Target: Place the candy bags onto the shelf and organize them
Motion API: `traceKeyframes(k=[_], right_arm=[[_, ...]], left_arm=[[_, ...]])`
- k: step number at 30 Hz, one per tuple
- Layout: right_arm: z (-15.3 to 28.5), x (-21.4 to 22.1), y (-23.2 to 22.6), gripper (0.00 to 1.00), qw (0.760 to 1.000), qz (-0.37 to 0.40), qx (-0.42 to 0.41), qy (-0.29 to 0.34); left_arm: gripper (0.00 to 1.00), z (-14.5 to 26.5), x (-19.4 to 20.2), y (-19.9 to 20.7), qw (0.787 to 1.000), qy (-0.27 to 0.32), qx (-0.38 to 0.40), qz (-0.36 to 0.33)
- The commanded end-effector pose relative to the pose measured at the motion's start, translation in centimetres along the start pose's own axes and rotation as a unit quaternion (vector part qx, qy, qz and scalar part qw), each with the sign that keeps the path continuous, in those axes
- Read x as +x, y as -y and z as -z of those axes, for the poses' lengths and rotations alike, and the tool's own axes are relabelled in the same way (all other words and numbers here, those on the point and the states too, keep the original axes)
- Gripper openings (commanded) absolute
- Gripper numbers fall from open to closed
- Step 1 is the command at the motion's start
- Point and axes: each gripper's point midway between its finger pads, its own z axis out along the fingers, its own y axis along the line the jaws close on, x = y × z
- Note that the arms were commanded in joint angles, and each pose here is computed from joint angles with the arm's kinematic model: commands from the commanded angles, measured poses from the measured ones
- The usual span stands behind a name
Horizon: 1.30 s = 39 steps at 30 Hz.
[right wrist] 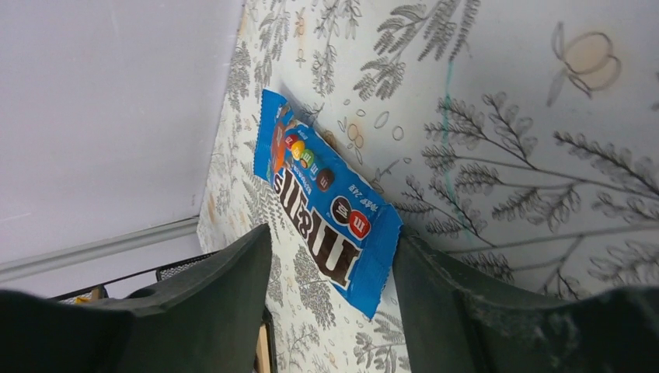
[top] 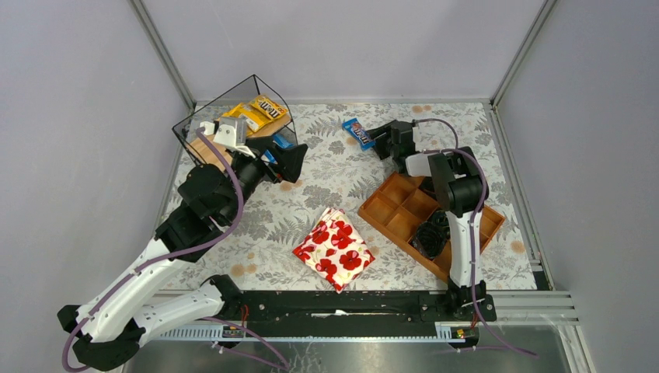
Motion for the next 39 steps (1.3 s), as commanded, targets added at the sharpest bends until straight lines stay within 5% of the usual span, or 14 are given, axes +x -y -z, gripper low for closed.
traceKeyframes(k=[1, 7, 19, 28, 39], right_arm=[[-1.1, 0.6, 2.4, 0.60, 1.000, 0.008, -0.003, -0.005], [-2.4, 1.5, 3.5, 0.53, 1.000, -0.013, -0.004, -0.021], [-1.2, 1.5, -2.9, 0.00, 0.993, 0.002, -0.106, -0.049], [7.9, 4.8, -7.3, 0.00, 0.976, -0.021, -0.189, -0.109], [14.3, 18.5, -12.1, 0.00, 0.942, -0.019, -0.240, -0.233]], left_arm=[[0.99, -0.3, -0.9, 0.5, 1.000, 0.021, 0.010, 0.011], [0.99, -0.5, -0.7, 0.5, 1.000, 0.017, 0.009, 0.009], [0.99, -0.5, -0.7, 0.5, 1.000, 0.018, 0.009, 0.009], [0.99, -0.1, -1.2, 0.7, 0.999, 0.024, 0.017, 0.015], [0.99, 0.8, -2.3, 0.9, 0.999, 0.037, 0.024, 0.021]])
